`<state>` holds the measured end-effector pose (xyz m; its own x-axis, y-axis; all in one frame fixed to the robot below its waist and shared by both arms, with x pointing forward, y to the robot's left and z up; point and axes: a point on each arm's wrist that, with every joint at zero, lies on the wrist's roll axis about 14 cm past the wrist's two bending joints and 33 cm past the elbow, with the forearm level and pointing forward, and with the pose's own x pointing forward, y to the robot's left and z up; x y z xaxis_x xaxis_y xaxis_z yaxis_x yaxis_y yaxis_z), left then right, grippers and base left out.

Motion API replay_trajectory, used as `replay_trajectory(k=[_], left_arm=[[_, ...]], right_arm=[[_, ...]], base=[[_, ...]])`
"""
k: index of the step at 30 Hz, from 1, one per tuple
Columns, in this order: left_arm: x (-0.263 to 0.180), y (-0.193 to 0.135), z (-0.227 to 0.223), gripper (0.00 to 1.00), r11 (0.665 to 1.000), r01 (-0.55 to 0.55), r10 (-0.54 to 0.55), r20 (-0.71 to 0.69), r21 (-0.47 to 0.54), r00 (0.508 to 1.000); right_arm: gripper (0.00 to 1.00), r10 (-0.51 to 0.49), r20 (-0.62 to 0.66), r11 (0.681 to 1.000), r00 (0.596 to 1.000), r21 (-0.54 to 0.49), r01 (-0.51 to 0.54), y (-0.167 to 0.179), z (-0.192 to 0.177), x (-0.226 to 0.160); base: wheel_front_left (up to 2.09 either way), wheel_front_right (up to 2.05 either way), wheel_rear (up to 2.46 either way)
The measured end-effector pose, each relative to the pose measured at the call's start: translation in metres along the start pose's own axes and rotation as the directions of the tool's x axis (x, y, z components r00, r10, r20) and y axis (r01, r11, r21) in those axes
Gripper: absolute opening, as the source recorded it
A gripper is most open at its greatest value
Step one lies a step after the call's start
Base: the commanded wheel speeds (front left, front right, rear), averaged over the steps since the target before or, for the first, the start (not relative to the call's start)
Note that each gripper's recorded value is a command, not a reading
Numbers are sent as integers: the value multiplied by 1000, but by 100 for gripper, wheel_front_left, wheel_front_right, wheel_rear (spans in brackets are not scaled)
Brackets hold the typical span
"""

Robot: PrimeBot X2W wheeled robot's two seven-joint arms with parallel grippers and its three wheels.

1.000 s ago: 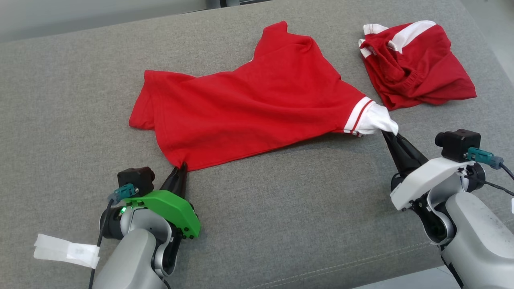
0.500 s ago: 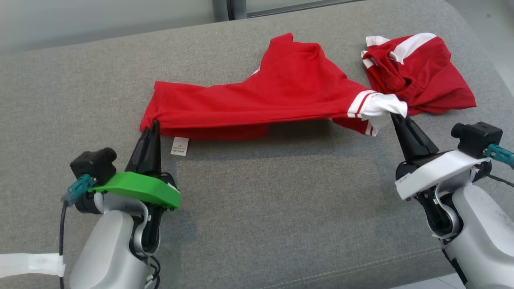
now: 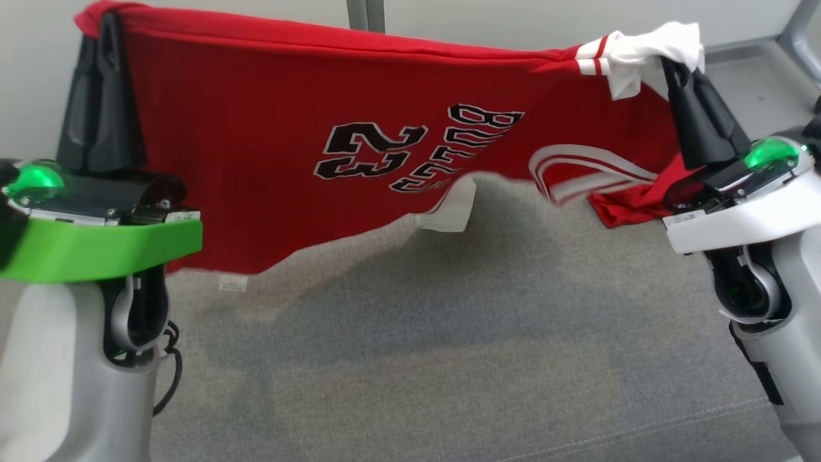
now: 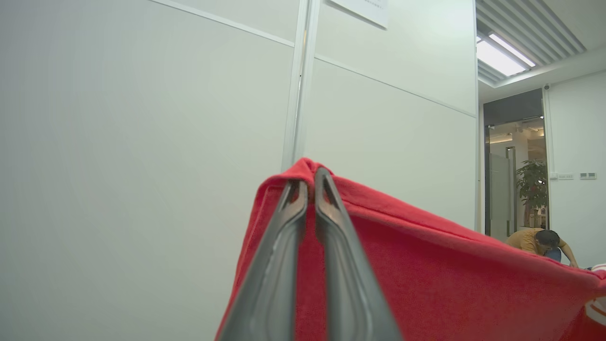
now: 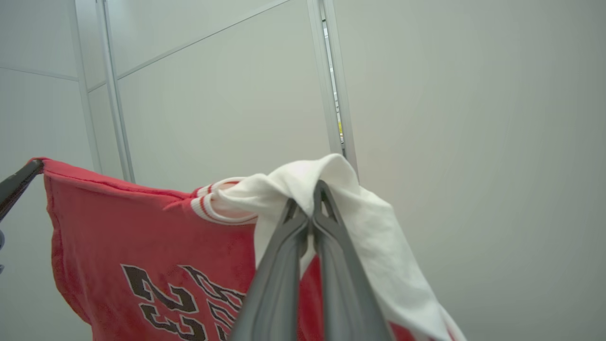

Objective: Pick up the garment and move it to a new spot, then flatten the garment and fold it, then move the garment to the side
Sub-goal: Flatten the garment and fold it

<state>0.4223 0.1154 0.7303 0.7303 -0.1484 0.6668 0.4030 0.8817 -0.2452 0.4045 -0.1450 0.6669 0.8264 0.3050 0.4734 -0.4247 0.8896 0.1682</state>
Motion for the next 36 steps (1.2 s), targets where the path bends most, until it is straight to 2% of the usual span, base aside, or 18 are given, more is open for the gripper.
replay_trajectory(k=[4, 8, 12, 14, 16, 19, 21, 23, 25, 27, 29, 31, 33, 36], left_arm=[[3, -29, 54, 0, 994, 98, -105, 133, 54, 986], [-1, -60, 105, 0, 979, 179, -199, 265, 99, 943], [-7, -77, 133, 0, 969, 222, -245, 325, 107, 913], [-5, -77, 126, 0, 969, 226, -244, 282, 96, 928], [-3, -75, 107, 0, 974, 224, -227, 200, 38, 953], [-2, -61, 67, 0, 984, 153, -148, 59, -95, 987], [-3, -49, 31, 0, 984, 90, -100, -63, -154, 993], [-6, -33, -5, 0, 989, 38, -65, -187, -143, 980], [-1, -13, -25, 0, 995, -5, -19, -243, -98, 970], [24, 6, -7, 0, 999, -31, 26, -178, -26, 984], [57, 4, 35, 0, 999, 2, 0, -49, 54, 999], [77, -4, 73, 0, 996, 26, -32, 68, 91, 997], [80, -2, 79, 0, 993, 23, -32, 75, 114, 997], [62, 18, 35, 0, 991, -10, 22, -89, 131, 996]], right_arm=[[0, 73, 100, 997, 992, -9, -72, 21, 44, -1], [0, 135, 188, 991, 973, -24, -132, 38, 90, -7], [0, 174, 237, 985, 956, -32, -172, 49, 120, -12], [0, 172, 201, 985, 965, -18, -171, 45, 117, -10], [0, 164, 129, 984, 978, 42, -171, 44, 100, -7], [0, 153, -38, 979, 987, 139, -147, 43, 55, -2], [0, 155, -165, 975, 974, 183, -124, 41, 19, 0], [0, 142, -271, 979, 952, 181, -94, 34, -11, 10], [0, 86, -273, 994, 958, 84, -66, 17, -9, 41], [0, 45, -139, 996, 989, -67, -54, 6, 39, 85], [0, 69, 64, 993, 996, -101, -62, 17, 104, 119], [0, 120, 149, 987, 982, -123, -102, 37, 130, 133], [0, 125, 99, 989, 987, -94, -116, 43, 107, 137], [0, 93, -133, 995, 987, -31, -97, 39, 23, 119]], base=[[0, 0, 0], [0, 0, 0], [0, 0, 0], [0, 0, 0], [0, 0, 0], [0, 0, 0], [0, 0, 0], [0, 0, 0], [0, 0, 0], [0, 0, 0], [0, 0, 0], [0, 0, 0], [0, 0, 0], [0, 0, 0]])
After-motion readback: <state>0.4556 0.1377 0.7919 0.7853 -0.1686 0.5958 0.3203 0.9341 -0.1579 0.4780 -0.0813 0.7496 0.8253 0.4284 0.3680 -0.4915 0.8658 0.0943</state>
